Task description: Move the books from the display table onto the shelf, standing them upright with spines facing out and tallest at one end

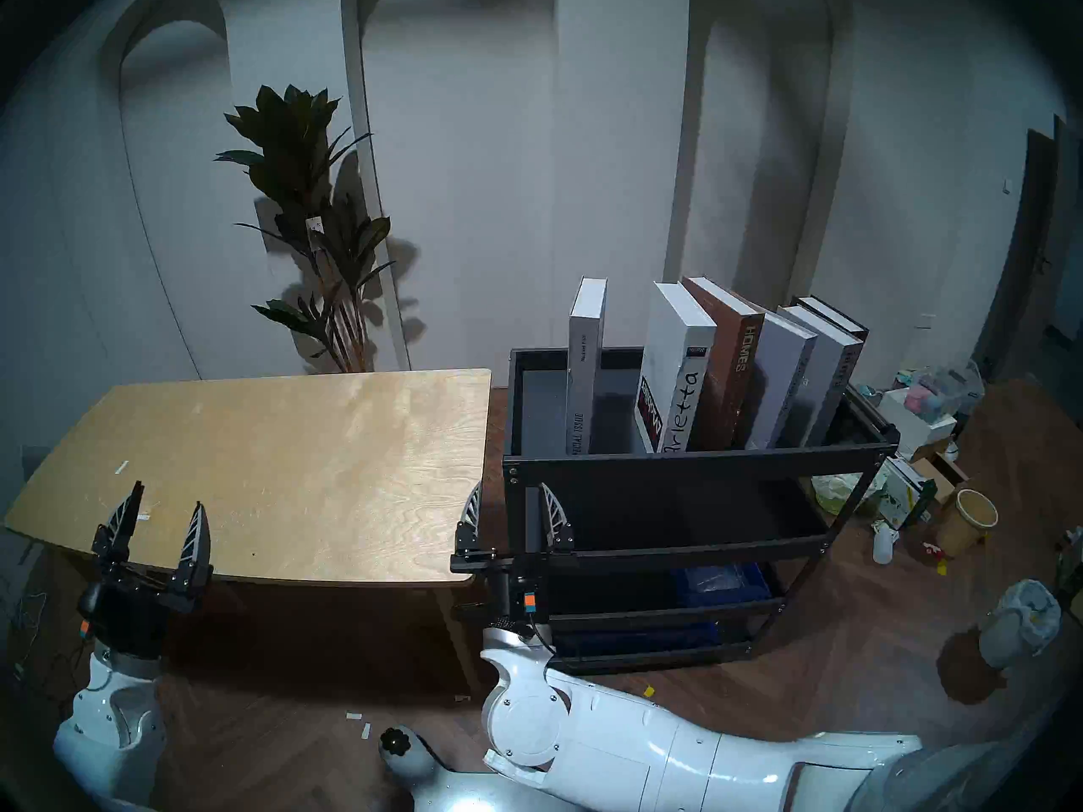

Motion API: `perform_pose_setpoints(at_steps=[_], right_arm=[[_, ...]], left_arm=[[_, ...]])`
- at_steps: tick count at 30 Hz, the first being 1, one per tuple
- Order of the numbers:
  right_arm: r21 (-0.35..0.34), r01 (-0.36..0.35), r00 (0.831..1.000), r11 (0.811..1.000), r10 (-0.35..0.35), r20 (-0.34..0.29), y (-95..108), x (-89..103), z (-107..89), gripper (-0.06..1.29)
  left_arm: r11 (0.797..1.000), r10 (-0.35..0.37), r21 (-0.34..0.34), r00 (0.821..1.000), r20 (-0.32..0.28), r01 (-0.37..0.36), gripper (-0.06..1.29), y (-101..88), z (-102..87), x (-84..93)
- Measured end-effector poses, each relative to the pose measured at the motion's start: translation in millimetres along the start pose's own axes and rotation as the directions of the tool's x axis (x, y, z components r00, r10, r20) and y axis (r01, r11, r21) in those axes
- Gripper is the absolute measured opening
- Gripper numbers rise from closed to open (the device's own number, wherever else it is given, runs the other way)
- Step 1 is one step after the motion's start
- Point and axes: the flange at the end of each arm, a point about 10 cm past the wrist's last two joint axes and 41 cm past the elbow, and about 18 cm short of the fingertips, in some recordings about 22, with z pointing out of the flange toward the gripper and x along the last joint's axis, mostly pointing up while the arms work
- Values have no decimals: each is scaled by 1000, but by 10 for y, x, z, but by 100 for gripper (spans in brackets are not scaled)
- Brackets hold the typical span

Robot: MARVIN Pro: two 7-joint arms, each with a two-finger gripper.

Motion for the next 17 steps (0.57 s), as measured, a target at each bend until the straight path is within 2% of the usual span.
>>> perform_pose_setpoints(at_steps=[8, 17], right_arm=[[48, 15, 1000, 999, -15, -10, -172, -101, 12, 122], [82, 22, 1000, 996, -21, -18, -280, -179, 12, 122]], left_arm=[[999, -18, -31, 1000, 13, 19, 123, 17, -224, 153], [993, -76, -89, 997, 22, 78, 123, 94, -347, 205]])
